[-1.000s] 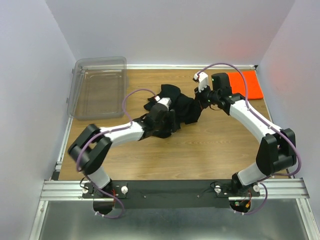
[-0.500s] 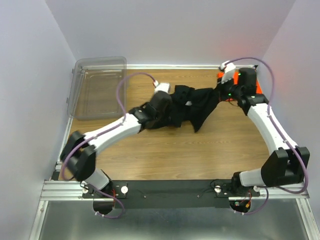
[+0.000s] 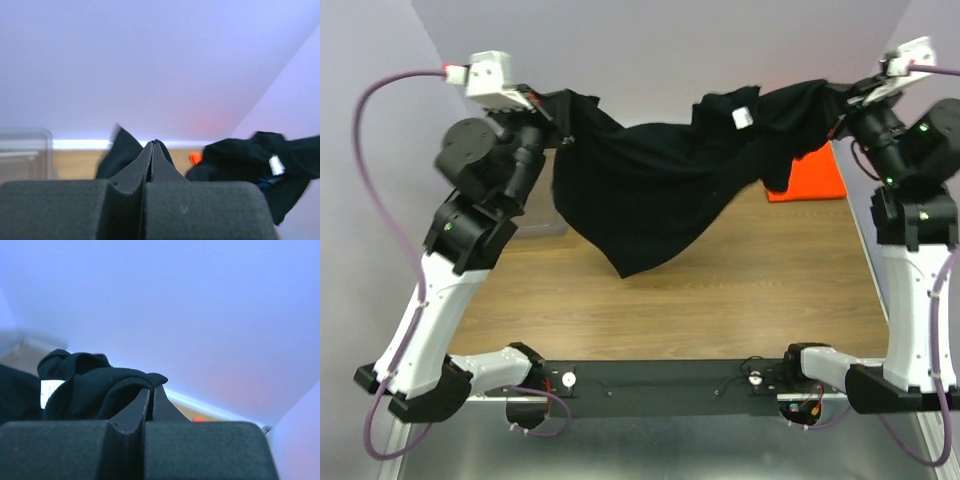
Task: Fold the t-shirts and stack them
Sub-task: Flatten the tshirt out
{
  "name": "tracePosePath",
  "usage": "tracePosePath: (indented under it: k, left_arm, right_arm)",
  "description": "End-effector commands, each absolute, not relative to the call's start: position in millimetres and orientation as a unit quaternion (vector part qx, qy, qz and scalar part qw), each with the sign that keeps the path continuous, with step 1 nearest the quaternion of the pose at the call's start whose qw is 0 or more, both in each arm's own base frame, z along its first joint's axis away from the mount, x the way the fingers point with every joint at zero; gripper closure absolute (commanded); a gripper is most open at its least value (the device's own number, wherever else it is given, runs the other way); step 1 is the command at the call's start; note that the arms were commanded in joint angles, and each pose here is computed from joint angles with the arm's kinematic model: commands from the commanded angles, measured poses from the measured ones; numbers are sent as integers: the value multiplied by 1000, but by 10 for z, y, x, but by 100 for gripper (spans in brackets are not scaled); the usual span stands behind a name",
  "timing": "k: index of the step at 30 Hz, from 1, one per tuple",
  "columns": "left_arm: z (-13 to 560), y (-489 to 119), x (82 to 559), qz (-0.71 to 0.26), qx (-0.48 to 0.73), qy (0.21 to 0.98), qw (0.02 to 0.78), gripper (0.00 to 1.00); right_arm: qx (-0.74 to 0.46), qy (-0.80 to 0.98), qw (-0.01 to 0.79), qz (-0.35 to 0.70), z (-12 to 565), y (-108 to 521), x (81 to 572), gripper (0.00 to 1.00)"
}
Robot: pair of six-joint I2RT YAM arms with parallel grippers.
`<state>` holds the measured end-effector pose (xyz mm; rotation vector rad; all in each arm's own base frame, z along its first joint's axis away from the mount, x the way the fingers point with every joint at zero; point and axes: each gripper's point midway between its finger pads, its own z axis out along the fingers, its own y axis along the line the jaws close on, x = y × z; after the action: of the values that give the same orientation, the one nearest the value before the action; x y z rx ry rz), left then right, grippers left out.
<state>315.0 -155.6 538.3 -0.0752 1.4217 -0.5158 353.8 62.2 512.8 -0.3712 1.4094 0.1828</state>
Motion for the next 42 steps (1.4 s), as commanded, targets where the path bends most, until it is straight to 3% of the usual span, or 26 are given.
tracePosePath:
  k: [1,11,16,20,26,34,38,42]
  left_arm:
    - [5670,-1131,2960,-181,-66,621,760,100]
    - [5498,-299,2503,-79,-165,601,778,100]
    - [5421,-242,2450,-69,-166,609,773,100]
    - [5489,-366,2484,-92,-144,604,778,100]
    - [5370,-724,2856,-97,-94,637,759,100]
    - [4623,-1089,3322,-122,-27,694,709,100]
    - [4776,-1024,3206,-134,-24,671,729,100]
    - [5378,-885,2706,-173,-15,594,786,100]
  right_arm:
    - [-102,616,781,17,5622,283,3309,100]
    - [-47,617,774,-136,5682,-273,3045,99]
    - [-75,625,771,-94,5618,-97,2985,99]
    - [-114,638,761,3,5502,257,3038,99]
    - [-111,660,742,33,5316,333,3067,99]
    - [-143,736,662,-15,4109,204,2985,99]
    - [-256,699,662,83,4220,699,2633,99]
    - [-287,664,672,158,4656,980,2344,99]
